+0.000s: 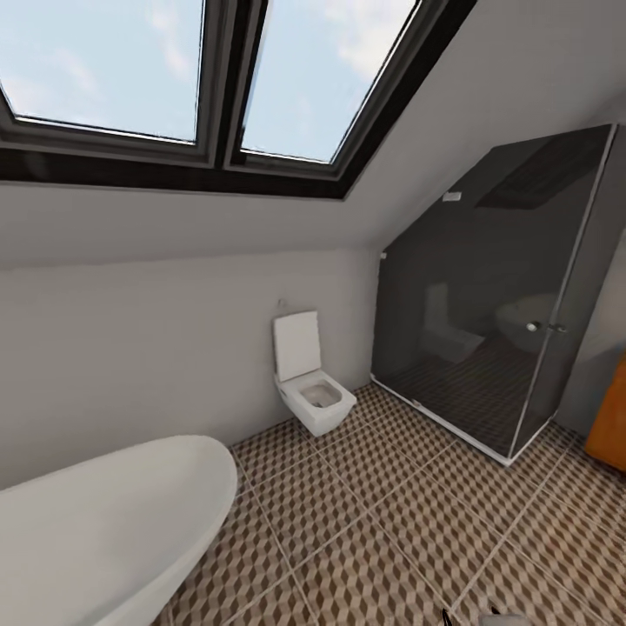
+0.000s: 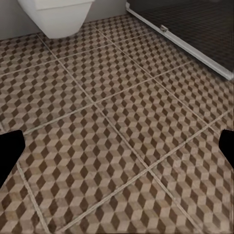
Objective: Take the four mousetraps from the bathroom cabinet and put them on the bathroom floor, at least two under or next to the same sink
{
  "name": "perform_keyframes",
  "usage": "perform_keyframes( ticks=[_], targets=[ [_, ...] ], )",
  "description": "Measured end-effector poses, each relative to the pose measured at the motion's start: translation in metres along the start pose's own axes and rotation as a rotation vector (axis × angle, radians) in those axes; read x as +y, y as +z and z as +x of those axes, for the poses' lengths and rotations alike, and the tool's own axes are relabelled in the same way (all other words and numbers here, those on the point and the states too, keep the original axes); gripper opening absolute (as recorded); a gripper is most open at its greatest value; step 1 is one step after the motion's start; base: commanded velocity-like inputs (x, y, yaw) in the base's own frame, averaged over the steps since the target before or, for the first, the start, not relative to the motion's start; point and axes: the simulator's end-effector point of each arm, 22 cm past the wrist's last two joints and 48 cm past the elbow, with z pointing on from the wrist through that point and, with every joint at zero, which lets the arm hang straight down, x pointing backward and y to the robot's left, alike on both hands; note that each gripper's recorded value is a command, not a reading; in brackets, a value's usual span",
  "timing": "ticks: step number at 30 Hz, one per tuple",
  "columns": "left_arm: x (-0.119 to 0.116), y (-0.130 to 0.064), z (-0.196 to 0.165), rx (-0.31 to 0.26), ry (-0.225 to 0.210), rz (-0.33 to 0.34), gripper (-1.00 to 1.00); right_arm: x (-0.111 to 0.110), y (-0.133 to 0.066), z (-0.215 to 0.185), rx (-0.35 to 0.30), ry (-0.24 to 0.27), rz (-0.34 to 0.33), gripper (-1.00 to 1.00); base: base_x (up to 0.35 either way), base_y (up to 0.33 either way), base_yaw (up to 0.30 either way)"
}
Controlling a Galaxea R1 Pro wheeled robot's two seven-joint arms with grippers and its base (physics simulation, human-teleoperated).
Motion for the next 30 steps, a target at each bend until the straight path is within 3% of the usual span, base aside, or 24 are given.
perform_keyframes(
  ticks=[30],
  targets=[
    [-0.0006,0.0001,-0.0068,-0.015,-0.003,0.001,1.0,-0.0005,0.0006,-0.0074,-0.017,0.001,0.001,1.0,0.0,0.0,-0.276]
  ],
)
